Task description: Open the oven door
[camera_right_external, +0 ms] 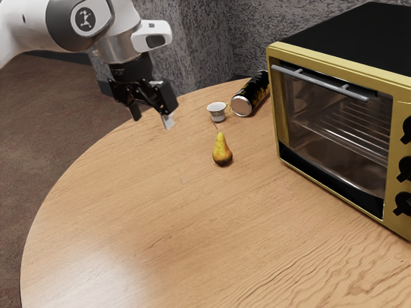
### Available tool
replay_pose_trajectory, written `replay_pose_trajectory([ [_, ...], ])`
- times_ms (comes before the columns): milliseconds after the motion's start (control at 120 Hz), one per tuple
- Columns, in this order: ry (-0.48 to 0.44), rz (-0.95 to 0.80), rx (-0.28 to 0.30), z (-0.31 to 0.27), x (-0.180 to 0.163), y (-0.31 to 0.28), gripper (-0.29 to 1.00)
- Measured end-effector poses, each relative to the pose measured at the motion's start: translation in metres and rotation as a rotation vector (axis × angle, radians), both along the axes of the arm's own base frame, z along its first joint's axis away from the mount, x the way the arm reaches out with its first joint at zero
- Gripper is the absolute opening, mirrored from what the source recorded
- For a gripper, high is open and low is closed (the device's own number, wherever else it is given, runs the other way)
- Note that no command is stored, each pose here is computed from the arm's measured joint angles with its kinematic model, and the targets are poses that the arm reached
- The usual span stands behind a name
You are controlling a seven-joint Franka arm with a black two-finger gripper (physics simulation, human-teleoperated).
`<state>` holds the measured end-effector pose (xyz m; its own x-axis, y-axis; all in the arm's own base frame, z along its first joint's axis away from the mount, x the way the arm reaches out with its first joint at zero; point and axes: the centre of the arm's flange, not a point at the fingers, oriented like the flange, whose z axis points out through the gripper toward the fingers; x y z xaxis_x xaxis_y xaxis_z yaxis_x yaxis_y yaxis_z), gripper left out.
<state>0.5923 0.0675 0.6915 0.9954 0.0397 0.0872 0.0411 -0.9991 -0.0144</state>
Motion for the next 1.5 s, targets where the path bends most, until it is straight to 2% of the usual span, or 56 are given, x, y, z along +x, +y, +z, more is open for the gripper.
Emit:
replay_pose_trajectory([
  [183, 0.013, -0.016, 0.005, 0.005, -0.005, 0.001, 0.70],
  [217, -0.055, -0.013, 0.009, 0.042, -0.022, 0.004, 0.70],
  [300, -0.257, -0.225, -0.088, 0.109, -0.050, -0.028, 0.70],
  [358, -0.324, -0.391, -0.129, 0.126, -0.056, -0.061, 0.70],
  [450, -0.405, -0.682, -0.133, 0.145, -0.068, -0.126, 0.70],
  [483, -0.419, -0.791, -0.091, 0.149, -0.074, -0.153, 0.70],
  [542, -0.415, -0.987, 0.058, 0.151, -0.089, -0.211, 0.70],
  [592, -0.398, -1.157, 0.158, 0.145, -0.106, -0.267, 0.70],
  [658, -0.371, -1.345, 0.265, 0.132, -0.132, -0.329, 0.70],
  [725, -0.324, -1.481, 0.334, 0.093, -0.160, -0.373, 0.70],
  [750, -0.320, -1.486, 0.328, 0.079, -0.165, -0.367, 0.70],
  [783, -0.340, -1.421, 0.296, 0.071, -0.149, -0.323, 0.70],
  [867, -0.451, -1.388, 0.221, 0.067, -0.119, -0.270, 0.70],
  [967, -0.567, -1.452, 0.216, 0.074, -0.110, -0.261, 0.70],
  [1100, -0.648, -1.506, 0.263, 0.082, -0.096, -0.237, 0.70],
  [1183, -0.683, -1.528, 0.316, 0.093, -0.089, -0.216, 0.70],
  [1292, -0.621, -1.650, 0.462, 0.089, -0.069, -0.223, 0.70],
  [1342, -0.588, -1.701, 0.504, 0.081, -0.059, -0.226, 0.70],
  [1408, -0.556, -1.747, 0.522, 0.062, -0.038, -0.219, 0.70],
  [1500, -0.567, -1.783, 0.503, 0.042, -0.006, -0.206, 0.70],
])
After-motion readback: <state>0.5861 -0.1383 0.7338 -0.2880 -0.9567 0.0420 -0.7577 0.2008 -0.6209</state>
